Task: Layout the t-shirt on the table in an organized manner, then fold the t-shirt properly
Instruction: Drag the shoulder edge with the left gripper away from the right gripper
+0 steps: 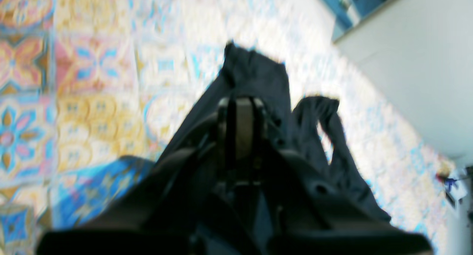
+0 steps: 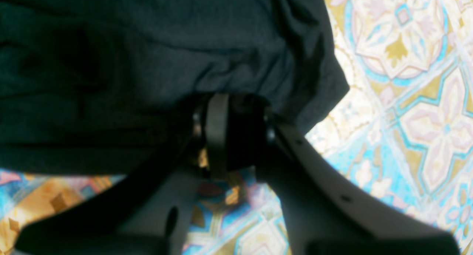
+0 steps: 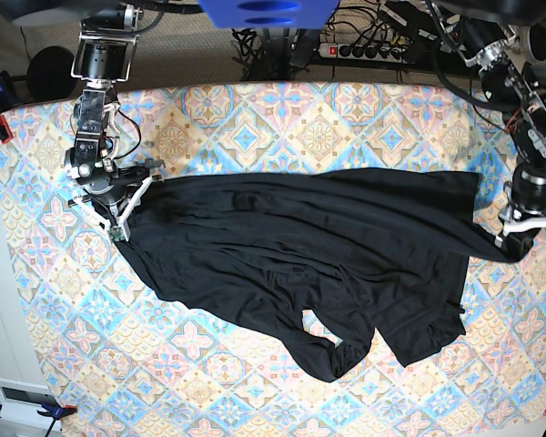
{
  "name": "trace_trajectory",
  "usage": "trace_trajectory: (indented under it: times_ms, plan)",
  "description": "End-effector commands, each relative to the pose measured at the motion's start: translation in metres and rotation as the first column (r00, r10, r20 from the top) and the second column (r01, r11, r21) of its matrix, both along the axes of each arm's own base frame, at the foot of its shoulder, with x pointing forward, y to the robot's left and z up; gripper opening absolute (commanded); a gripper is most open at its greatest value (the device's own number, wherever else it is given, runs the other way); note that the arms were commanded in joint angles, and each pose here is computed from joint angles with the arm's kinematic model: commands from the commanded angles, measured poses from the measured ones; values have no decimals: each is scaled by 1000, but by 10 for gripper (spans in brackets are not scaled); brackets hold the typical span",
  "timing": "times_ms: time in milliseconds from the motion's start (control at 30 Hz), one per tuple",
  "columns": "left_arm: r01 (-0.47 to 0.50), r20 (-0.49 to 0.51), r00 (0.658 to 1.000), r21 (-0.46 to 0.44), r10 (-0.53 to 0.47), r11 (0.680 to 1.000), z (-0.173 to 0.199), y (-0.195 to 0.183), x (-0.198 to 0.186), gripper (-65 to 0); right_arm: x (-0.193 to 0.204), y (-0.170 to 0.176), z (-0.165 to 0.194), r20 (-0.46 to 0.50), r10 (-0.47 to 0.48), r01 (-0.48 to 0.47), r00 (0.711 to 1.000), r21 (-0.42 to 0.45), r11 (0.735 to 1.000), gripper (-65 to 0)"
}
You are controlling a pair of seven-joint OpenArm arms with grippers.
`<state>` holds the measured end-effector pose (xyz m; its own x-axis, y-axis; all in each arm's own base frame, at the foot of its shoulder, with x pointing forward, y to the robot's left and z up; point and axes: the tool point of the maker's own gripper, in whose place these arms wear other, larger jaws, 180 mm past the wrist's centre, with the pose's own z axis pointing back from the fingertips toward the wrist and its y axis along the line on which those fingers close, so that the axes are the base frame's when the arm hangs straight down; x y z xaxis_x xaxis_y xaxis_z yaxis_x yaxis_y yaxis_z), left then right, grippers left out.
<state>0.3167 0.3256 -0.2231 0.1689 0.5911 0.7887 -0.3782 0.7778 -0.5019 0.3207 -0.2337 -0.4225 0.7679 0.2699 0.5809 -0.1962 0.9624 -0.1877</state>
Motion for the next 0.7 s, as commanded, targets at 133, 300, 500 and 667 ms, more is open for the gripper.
trace_trajectory:
  times_ms: [133, 300, 500, 667]
  plan:
    - [-30, 21, 999, 29, 30, 999, 8, 13, 5, -650, 5, -6, 7, 16, -5, 5, 1000, -15, 1000, -533]
    - [-126, -79, 988, 59, 130, 990, -36, 43, -2, -650, 6, -6, 7, 17, -5, 5, 1000, -15, 1000, -533]
    - [-207, -213, 955, 28, 208, 978, -102, 67, -21, -650, 6, -5, 7, 17, -3, 3, 1000, -15, 1000, -533]
    - [-173, -328, 930, 2, 164, 985, -145, 57, -23, -650, 5, -5, 7, 15, -3, 3, 1000, -15, 1000, -533]
